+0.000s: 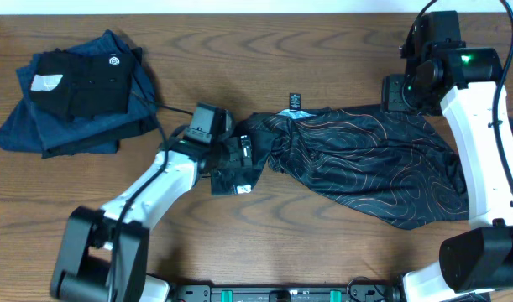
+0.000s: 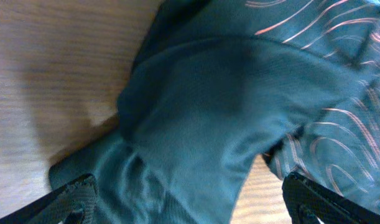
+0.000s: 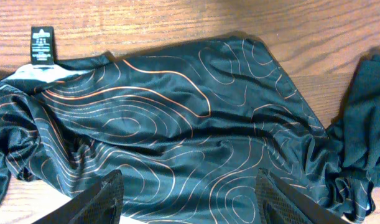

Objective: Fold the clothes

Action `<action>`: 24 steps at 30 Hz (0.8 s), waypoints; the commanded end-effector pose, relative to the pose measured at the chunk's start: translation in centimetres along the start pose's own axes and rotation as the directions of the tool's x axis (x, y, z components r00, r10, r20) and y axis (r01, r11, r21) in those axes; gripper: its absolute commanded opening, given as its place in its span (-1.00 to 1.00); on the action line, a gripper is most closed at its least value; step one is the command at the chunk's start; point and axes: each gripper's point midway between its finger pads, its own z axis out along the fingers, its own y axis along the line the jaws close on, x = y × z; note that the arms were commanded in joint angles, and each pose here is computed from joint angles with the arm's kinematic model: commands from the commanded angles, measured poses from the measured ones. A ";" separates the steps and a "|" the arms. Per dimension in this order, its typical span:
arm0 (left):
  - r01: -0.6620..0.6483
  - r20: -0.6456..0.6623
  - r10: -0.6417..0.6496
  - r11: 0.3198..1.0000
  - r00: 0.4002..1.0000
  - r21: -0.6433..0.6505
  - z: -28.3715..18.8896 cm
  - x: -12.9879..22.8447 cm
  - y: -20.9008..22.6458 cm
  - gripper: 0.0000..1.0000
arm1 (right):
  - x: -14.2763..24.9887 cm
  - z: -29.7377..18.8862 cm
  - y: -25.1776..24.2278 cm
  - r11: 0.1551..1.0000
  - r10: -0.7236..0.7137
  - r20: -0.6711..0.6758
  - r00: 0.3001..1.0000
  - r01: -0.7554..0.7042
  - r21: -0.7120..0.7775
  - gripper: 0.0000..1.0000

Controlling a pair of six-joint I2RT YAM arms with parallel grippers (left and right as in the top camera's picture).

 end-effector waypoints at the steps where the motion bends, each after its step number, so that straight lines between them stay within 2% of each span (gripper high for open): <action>1: 0.001 -0.019 -0.001 1.000 1.000 -0.005 1.5 0.0 0.0 0.90 | 0.0 0.0 -0.2 1.000 0.023 -0.001 1.000 -0.023 0.001 0.32; 5: -0.006 -0.041 0.006 1.000 0.999 -0.009 2.7 0.6 0.0 0.71 | 0.0 0.0 -0.2 1.000 0.023 -0.002 1.000 -0.023 0.001 0.31; 9: -0.030 -0.021 0.030 0.999 0.999 0.011 2.9 0.3 -0.9 0.61 | 0.0 0.0 -0.2 1.000 0.023 0.000 1.000 -0.023 0.001 0.29; 19: -0.054 0.036 0.052 0.998 0.998 0.043 3.0 -1.0 -2.0 0.60 | 0.1 0.0 -0.2 1.000 0.023 -0.006 1.000 -0.023 0.002 0.26; 22: -0.054 0.036 0.052 0.998 0.998 0.042 3.0 -1.0 -2.0 0.36 | 0.1 0.0 -0.2 1.000 0.023 -0.007 1.000 -0.023 0.002 0.25; 24: -0.054 0.038 0.053 0.998 0.998 0.035 3.0 -1.0 -1.8 -0.03 | 0.2 0.0 -0.2 1.000 0.023 -0.008 1.000 -0.023 0.002 0.24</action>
